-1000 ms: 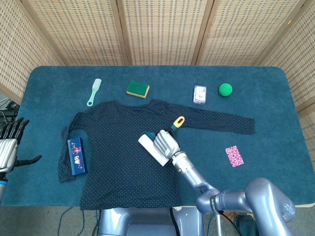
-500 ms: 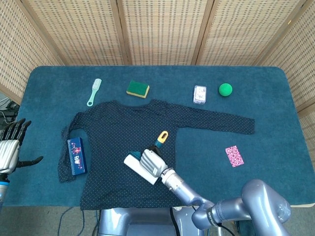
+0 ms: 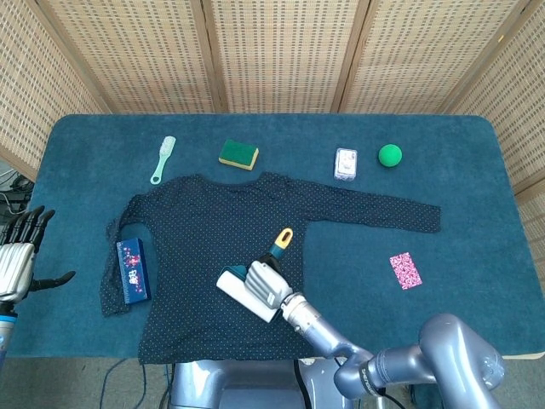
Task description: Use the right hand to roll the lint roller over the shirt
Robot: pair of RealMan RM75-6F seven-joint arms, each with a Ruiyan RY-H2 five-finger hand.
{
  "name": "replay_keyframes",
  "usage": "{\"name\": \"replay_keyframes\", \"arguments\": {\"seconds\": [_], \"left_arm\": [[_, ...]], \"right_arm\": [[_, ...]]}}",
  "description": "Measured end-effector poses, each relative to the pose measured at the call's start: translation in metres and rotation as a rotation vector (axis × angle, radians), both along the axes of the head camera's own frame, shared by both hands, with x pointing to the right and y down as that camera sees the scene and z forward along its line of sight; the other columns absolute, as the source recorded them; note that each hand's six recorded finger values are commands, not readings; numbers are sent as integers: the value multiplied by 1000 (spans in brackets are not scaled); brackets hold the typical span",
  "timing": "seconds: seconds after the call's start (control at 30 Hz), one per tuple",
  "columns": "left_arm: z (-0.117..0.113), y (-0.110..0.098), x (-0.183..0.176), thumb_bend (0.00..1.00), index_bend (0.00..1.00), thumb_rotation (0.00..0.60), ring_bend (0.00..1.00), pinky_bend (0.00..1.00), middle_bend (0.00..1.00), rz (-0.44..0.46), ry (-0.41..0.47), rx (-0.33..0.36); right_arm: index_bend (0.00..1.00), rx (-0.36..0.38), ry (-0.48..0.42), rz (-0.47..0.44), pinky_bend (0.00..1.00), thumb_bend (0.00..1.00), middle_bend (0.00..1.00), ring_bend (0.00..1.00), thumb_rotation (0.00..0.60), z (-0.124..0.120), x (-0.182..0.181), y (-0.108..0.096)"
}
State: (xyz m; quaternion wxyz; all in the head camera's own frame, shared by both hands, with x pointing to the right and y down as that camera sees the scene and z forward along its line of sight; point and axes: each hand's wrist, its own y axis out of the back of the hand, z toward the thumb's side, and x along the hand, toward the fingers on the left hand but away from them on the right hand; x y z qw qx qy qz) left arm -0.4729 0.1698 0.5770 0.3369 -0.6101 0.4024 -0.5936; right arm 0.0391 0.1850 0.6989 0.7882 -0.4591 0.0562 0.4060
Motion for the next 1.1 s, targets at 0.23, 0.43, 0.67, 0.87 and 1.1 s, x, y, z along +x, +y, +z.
{"name": "replay_keyframes", "arguments": {"seconds": [0.23,0.43,0.67,0.87,1.1], "left_arm": [[2,0,1,0,0,600,0,0,0,4,-12,1],[3,1,2,0,0,600,0,0,0,6,-19,-2],[4,2,4,0,0,600,0,0,0,13,-26,-4],[3,3,5,0,0,600,0,0,0,16,-21,-3],[0,3,5,0,0,600,0,0,0,14,1,-1]], "right_arm": [[714,65,51,76,1000,846,1000,1000,600,12,32,-33],[706,107,105,145,1000,834,1000,1000,600,23,63,-59],[697,124,151,231,1000,822,1000,1000,600,35,95,-78],[168,114,130,278,1000,379,1000,1000,600,33,100,-79],[0,123,65,373,1000,131,1000,1000,600,14,105,-83]]}}
